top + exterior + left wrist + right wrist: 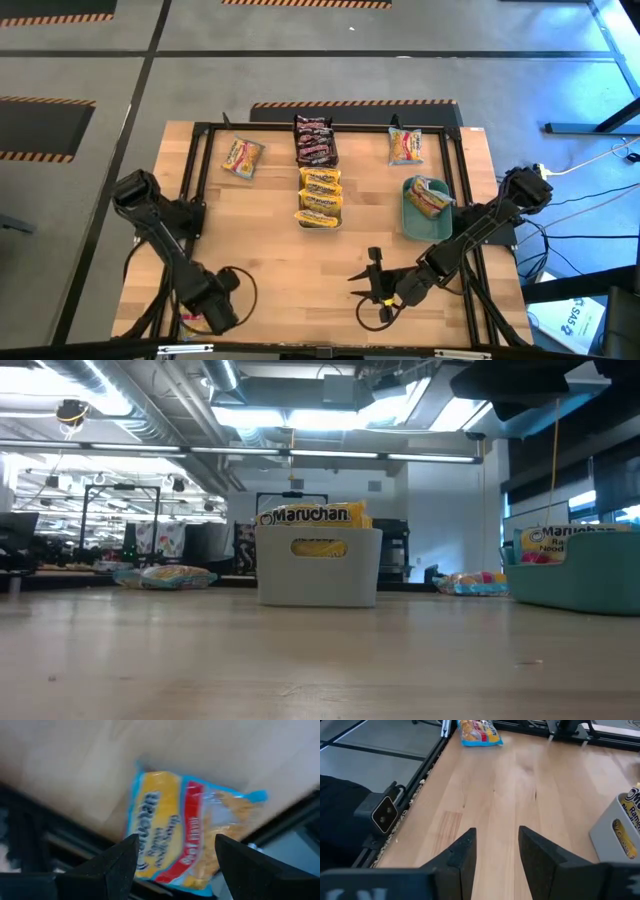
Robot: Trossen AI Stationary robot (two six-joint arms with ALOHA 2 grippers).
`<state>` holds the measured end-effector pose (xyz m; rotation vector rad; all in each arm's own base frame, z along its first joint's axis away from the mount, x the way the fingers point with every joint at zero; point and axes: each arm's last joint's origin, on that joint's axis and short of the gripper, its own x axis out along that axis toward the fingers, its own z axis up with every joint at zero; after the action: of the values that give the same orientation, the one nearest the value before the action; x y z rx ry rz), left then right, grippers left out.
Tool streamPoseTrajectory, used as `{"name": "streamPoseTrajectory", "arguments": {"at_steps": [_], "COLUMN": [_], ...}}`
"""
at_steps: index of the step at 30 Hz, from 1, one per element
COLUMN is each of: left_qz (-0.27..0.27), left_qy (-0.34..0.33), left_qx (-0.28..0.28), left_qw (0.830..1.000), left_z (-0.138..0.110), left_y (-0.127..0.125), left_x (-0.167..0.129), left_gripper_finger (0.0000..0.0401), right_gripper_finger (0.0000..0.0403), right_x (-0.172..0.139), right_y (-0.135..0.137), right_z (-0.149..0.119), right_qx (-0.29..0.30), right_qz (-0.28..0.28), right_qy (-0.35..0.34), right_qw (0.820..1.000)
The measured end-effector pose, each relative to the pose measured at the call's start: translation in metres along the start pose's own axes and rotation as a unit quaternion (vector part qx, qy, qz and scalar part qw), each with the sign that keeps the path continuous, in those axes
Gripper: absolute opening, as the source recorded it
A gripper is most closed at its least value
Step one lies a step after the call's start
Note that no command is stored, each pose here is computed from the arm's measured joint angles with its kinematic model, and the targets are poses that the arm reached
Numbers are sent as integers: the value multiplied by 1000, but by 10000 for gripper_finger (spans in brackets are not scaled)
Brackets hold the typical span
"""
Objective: Sort Maruchan noodles
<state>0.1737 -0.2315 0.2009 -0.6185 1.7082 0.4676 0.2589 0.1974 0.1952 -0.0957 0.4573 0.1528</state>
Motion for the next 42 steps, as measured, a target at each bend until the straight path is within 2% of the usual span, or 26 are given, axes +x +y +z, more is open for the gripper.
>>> {"name": "streamPoseTrajectory", "arguments": {"at_steps": [5, 13, 16, 21, 26, 29, 31, 35, 39, 42], "left_qz": [0, -65, -67, -71, -75, -73, -71, -71, -76, -90], "left_qy": [11, 35, 34, -13, -120, -173, -212, -287, -354, -382], "left_qx": [-21, -25, -21, 47, 106, 155, 199, 276, 346, 364], "left_qw": [1000, 997, 997, 996, 984, 970, 954, 914, 866, 845], "left_z": [-3, -1, 1, 9, 29, 41, 49, 67, 87, 102], "left_y": [3, 4, 7, 7, 1, -1, -4, -12, -27, -35], "left_x": [10, 40, 44, 43, 34, 31, 28, 24, 26, 28], "left_gripper_finger": [255, 255, 255, 255, 255, 255, 255, 255, 255, 255], "right_gripper_finger": [128, 128, 128, 128, 128, 128, 128, 128, 128, 135], "right_x": [0, 0, 0, 0, 0, 0, 0, 0, 3, 6], "right_y": [0, 0, 0, 0, 0, 0, 0, 0, -5, -10], "right_z": [0, 0, 0, 0, 0, 1, 1, 2, 6, 11], "right_qx": [0, 22, 28, 29, 30, 34, 43, 43, 58, 86], "right_qz": [0, -2, -2, 1, 1, 1, 2, 1, -5, 11], "right_qy": [0, -1, -1, 0, -1, -3, -5, -5, -24, -37], "right_qw": [1000, 1000, 1000, 1000, 1000, 999, 999, 999, 998, 996]}}
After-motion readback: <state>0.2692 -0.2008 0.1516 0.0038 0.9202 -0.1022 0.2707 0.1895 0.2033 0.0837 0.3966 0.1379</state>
